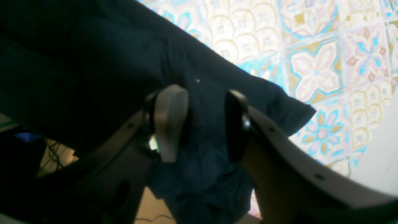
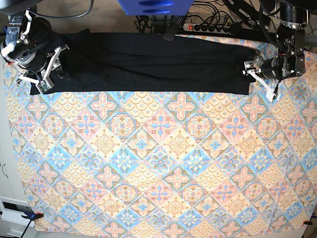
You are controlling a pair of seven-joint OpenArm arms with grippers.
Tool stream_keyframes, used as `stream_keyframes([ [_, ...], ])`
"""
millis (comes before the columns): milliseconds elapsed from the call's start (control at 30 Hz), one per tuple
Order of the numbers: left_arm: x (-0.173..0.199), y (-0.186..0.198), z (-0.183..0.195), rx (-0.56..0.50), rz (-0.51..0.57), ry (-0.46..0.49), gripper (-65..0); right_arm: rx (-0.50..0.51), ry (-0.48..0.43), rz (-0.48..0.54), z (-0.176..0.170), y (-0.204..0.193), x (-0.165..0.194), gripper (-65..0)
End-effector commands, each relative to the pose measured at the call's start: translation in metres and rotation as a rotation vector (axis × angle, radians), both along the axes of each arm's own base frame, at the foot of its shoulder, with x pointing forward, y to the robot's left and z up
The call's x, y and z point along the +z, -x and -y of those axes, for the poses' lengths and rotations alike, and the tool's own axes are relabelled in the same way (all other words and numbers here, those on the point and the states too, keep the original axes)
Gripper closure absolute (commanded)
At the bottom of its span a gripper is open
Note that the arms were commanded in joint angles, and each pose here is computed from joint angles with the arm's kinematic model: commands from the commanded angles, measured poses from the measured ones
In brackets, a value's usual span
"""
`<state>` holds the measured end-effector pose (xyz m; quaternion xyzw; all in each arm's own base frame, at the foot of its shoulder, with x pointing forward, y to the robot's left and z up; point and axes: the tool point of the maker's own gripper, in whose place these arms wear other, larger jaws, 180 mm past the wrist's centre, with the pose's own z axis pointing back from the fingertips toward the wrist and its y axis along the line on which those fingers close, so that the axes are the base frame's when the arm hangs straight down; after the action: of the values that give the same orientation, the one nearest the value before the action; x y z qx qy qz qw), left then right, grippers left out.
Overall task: Fold the T-shirt properly
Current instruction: 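Grasp both ends of the folded black strip with both grippers, then carry the strip end with the left gripper toward the right gripper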
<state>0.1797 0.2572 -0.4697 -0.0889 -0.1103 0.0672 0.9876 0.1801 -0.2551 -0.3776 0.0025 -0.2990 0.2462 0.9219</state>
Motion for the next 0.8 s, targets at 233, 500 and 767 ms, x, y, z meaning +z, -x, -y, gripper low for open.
stream_keyframes([
  [233,0.003,0.001,0.046,-0.063,0.011,0.120,-47.9,0.005,-0.009,0.034,-0.002,-0.006,0.008,-24.0],
  [500,0.016,-0.006,0.060,-0.072,0.052,0.170,-26.5,0.006,-0.009,0.035,-0.002,-0.006,0.008,-24.0],
  [767,0.030,-0.037,0.032,0.027,0.217,0.119,0.0,0.003,-0.009,0.035,-0.001,-0.005,0.008,-24.0],
])
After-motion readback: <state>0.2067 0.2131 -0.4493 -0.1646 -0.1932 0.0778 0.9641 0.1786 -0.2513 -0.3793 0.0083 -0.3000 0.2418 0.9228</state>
